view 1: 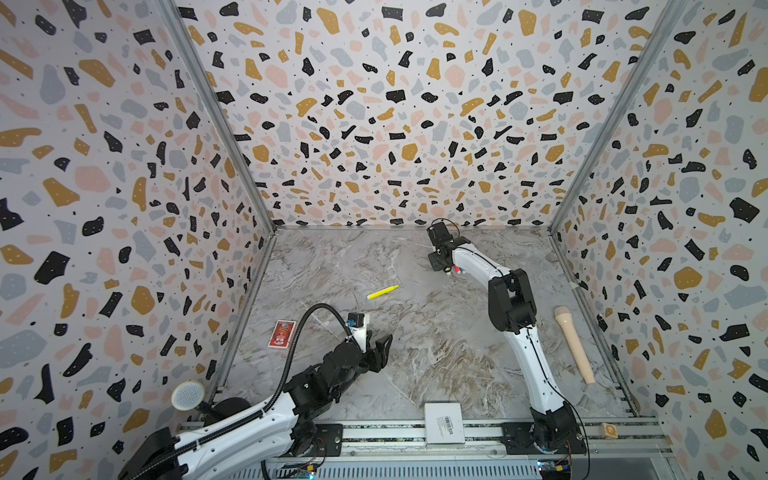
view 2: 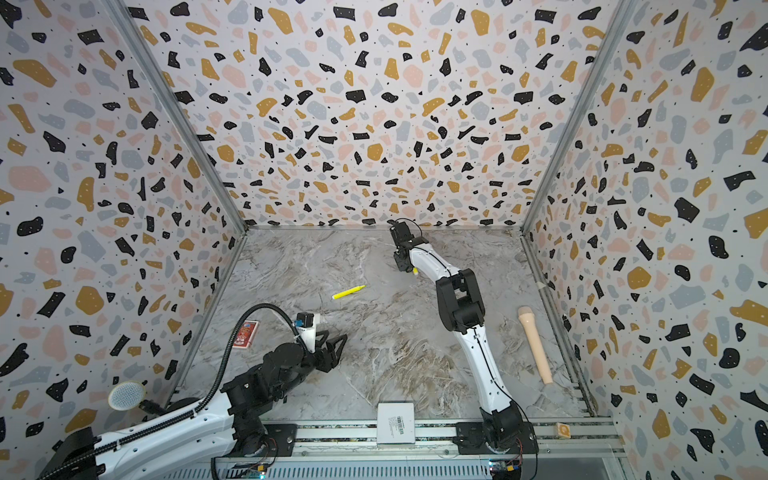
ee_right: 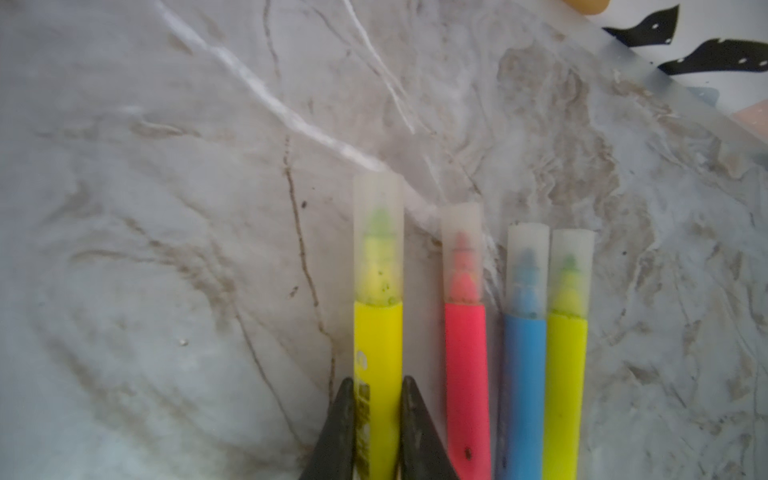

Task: Insert the pens into the pen caps
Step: 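Carry the capped yellow highlighter with the right gripper to the row of capped pens, then lower the highlighter beside the pink pen, open the right gripper and lift away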

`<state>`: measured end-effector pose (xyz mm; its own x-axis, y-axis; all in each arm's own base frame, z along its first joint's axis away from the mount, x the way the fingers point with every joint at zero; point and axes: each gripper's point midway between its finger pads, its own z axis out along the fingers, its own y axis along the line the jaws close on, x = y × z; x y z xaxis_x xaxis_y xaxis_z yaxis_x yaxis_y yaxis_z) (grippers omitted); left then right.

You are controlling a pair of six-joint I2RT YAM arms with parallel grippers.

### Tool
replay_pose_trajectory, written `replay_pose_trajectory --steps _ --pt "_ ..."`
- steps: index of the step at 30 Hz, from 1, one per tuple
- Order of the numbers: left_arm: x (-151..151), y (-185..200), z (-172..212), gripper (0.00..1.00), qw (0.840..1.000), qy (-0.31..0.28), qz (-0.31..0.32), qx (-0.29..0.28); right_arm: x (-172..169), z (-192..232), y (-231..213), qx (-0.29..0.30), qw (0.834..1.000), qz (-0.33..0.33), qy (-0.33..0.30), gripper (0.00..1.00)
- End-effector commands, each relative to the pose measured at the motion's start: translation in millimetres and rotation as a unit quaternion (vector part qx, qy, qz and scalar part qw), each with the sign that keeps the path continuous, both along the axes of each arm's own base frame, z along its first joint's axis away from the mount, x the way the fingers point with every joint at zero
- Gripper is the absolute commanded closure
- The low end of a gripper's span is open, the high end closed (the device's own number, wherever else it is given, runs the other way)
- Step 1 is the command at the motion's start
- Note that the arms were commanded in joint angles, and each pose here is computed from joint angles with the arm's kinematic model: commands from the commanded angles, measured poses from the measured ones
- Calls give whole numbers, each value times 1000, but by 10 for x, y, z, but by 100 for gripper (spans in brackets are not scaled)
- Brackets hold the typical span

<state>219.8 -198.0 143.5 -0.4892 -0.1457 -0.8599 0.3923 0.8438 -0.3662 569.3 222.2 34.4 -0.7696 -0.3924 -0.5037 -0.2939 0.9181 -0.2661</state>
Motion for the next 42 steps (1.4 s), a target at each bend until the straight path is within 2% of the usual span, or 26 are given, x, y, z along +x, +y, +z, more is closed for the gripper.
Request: replay_pose_trajectory --steps 1,5,10,16,23,27,35,42 --pt "53 -57 238 34 999 -23 0 -23 -115 206 -129 -16 1000 -8 9 77" --pt "54 -55 256 34 999 -25 0 -20 -133 456 -79 -4 1000 -7 -15 68" --pt "58 -64 282 34 999 -28 -1 -22 -190 631 94 30 999 16 -28 64" --pt "74 -94 317 34 999 -29 -3 -24 -349 503 498 111 990 81 14 61" --pt "62 -79 277 34 999 -25 -3 -20 -373 222 540 137 986 73 56 56" --pt "63 -57 271 34 999 -26 1 -18 -326 136 450 136 987 54 61 52" --pt "86 -80 305 34 999 -30 1 -15 -241 -41 243 116 990 19 74 51" --pt "94 -83 321 34 999 -32 1 -13 -146 -2 13 82 995 -26 49 50"
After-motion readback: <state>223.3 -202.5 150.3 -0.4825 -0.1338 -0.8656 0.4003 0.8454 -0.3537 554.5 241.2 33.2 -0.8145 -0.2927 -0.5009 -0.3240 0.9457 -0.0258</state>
